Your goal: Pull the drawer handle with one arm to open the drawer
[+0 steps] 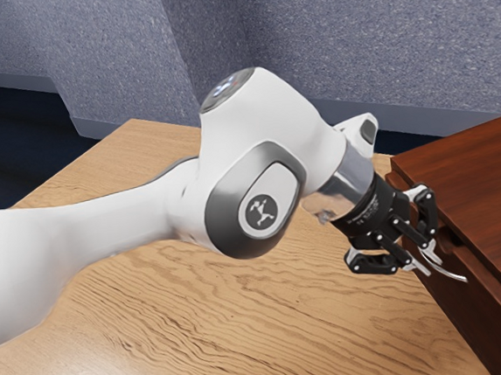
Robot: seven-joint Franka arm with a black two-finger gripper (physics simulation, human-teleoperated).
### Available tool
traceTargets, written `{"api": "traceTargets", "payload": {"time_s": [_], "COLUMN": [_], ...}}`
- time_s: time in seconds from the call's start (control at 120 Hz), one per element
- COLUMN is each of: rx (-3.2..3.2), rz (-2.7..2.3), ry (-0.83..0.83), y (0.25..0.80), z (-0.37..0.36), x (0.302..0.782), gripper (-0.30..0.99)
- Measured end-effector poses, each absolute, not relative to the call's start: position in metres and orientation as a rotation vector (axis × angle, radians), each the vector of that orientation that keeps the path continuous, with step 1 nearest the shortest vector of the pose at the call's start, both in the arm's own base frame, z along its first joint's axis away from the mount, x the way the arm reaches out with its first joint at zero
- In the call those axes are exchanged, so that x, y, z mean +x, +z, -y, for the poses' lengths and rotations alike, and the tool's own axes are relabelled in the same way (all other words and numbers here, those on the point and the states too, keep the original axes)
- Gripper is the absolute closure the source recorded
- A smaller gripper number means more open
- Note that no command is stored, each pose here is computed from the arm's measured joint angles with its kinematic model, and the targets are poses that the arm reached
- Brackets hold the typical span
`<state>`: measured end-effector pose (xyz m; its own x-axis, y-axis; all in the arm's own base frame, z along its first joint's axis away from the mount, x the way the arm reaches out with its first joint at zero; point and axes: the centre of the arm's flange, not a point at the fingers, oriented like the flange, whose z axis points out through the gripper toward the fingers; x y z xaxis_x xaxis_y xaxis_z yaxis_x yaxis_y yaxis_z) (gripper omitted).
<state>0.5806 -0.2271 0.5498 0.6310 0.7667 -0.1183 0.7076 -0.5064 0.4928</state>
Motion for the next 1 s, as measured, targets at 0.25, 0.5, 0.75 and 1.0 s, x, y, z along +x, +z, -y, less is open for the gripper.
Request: {"api": "traceTargets", "payload": {"time_s": [0.25,0.5,0.75,1.0], "rx": [2.357,2.363,2.37,2.374], "rz": [-1.163,-1.171,-1.181,-1.186], "ry": [0.16,0.173,0.175,0.18], "y": [0.55,0.552,0.55,0.55], "z": [0.223,0.218,0.214,0.211], "x": [0.575,0.565,0.559,0.554], "gripper": [0.7,0.7,0.7,0.7]}}
